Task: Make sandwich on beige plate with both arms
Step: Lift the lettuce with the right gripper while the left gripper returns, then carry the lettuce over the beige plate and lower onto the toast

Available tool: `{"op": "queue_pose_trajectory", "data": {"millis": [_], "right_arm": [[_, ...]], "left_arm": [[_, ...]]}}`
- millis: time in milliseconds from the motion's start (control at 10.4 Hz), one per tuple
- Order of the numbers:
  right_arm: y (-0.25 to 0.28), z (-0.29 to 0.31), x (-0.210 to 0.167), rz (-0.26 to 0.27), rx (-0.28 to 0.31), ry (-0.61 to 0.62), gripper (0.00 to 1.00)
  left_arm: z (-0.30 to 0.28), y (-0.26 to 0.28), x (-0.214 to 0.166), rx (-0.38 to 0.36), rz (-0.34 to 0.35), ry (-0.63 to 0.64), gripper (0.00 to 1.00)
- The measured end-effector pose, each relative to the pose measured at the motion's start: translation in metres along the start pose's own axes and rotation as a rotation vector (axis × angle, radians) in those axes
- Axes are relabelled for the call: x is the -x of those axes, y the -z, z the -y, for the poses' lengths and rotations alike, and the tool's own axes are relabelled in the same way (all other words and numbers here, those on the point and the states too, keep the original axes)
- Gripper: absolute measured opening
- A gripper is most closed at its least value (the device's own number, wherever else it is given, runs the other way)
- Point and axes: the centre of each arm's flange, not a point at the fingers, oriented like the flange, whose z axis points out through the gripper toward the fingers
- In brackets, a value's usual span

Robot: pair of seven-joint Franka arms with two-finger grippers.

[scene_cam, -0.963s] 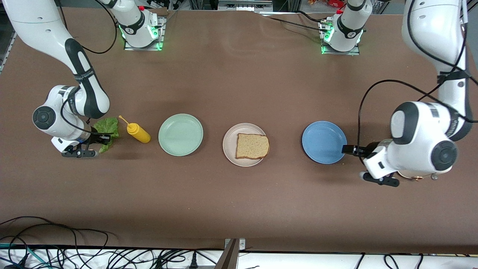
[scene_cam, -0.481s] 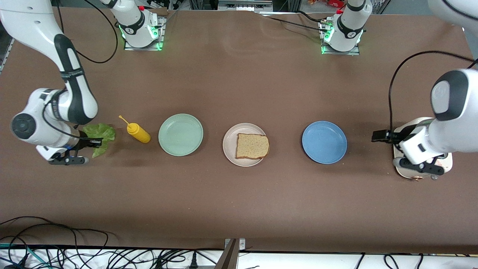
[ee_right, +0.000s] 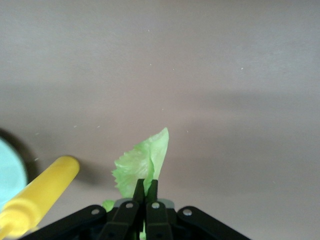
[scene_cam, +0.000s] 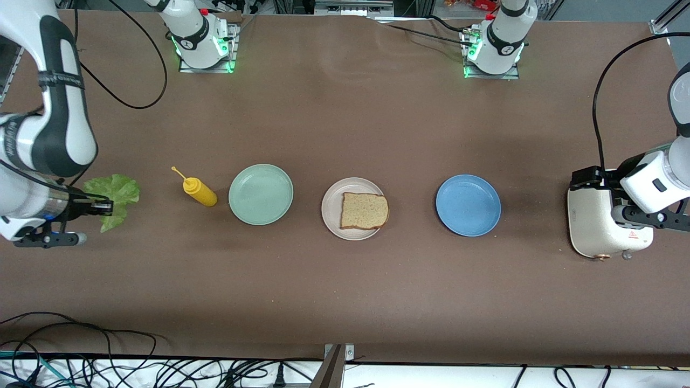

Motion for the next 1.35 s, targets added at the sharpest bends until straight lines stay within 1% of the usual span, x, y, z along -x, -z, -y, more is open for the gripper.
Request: {"op": "queue_pose_trajectory", "data": {"millis": [96,289,481,578,674,770,866,1059,1155,1251,1348], "right_arm": [[0.025,0.008,0.001,0.001,-0.006,-0.007,0.02],[0.044,0.046,0.002,0.015,-0.050,-0.085,0.02],[0.044,0.109,0.001,0.035,-0.124,-0.238,0.02],[0.044,0.143,0.003,0.056,-0.165,-0.320,0.02],[0.043,0.174,0.005,0.075,-0.181,-0.390,0.02],[0.042,0.204,0.009,0.089,-0.179,-0.463,0.02],[0.043,0.237,0.014,0.086,-0.177,-0.539,0.02],[0.038,0.314,0.020,0.034,-0.199,-0.696,0.02],[0.028,0.350,0.022,0.017,-0.221,-0.782,0.02],[0.018,0.381,0.023,0.006,-0.266,-0.874,0.02],[0.008,0.403,0.021,0.006,-0.325,-0.979,0.02]], "left_arm": [[0.000,-0.004,0.000,0.001,0.007,0.001,1.00],[0.001,-0.008,-0.001,0.003,0.016,0.002,1.00],[0.002,-0.011,0.000,0.004,0.022,0.002,1.00],[0.002,-0.012,-0.001,0.004,0.024,0.002,1.00],[0.001,-0.012,-0.001,0.005,0.025,0.002,1.00],[0.001,-0.012,-0.001,0.005,0.025,0.001,1.00],[0.001,-0.013,-0.001,0.005,0.025,0.001,1.00],[0.001,-0.014,-0.001,0.005,0.027,0.001,1.00],[0.001,-0.014,-0.001,0.005,0.028,0.001,1.00],[0.001,-0.014,-0.001,0.005,0.028,0.001,1.00],[0.001,-0.014,-0.001,0.005,0.028,0.001,1.00]]}}
